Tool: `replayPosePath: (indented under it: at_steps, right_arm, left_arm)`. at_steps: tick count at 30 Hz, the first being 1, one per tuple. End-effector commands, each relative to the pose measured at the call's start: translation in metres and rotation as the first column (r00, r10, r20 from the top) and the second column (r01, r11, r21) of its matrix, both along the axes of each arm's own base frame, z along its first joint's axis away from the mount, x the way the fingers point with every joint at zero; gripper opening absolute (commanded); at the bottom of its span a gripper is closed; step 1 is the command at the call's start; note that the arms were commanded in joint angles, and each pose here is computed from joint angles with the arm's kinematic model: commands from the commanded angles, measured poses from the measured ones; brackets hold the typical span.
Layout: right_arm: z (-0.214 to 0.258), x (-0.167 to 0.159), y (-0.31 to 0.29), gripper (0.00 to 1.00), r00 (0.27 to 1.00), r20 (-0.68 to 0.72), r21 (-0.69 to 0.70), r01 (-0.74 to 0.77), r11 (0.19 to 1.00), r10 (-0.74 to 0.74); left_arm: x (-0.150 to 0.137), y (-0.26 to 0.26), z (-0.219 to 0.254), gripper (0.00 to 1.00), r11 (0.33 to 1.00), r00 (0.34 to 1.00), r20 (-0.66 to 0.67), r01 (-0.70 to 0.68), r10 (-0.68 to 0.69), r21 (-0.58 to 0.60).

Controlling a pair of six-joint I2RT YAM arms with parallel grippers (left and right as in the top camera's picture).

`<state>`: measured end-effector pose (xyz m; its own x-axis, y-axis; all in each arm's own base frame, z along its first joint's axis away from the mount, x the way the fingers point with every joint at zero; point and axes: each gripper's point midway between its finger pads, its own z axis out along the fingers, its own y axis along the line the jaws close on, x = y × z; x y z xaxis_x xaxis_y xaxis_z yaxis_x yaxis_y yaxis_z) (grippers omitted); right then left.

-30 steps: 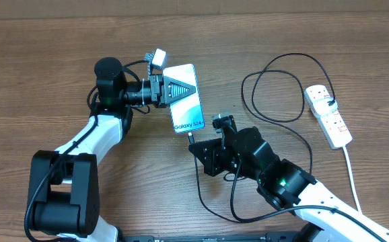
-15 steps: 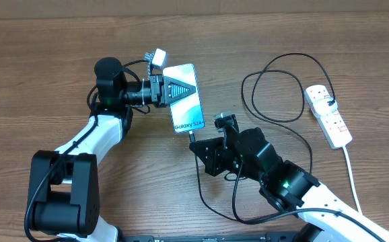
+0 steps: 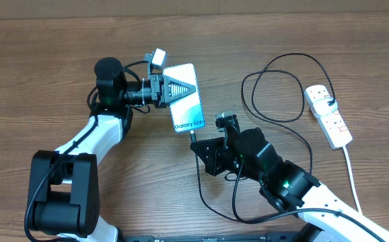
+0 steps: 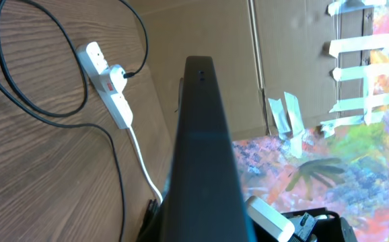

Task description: Plug charger to phone and switch on socket

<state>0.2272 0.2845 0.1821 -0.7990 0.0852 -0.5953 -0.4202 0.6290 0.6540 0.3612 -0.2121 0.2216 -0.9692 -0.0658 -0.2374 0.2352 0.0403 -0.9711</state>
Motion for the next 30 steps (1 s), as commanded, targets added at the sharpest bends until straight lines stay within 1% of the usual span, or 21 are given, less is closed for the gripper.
replayPosePath:
  at_steps: [1, 21, 30]
  right_arm:
    - [0.0115, 0.0019, 0.0018, 0.04, 1.000, 0.020, 0.021, 0.005, 1.000, -0.006]
    - [0.0123, 0.0030, 0.0017, 0.04, 1.000, 0.025, 0.022, 0.009, 1.000, -0.010]
    - [0.0143, 0.0081, -0.0002, 0.04, 0.998, 0.043, 0.021, 0.035, 0.999, -0.036]
  left_arm:
    - [0.0006, 0.0016, 0.0022, 0.04, 1.000, 1.000, -0.016, -0.006, 0.006, -0.003]
    - [-0.0041, -0.0061, 0.0023, 0.04, 1.000, 1.000, -0.013, 0.017, -0.017, -0.003]
    - [-0.0068, -0.0066, 0.0025, 0.04, 0.999, 0.999, -0.012, 0.032, -0.032, -0.005]
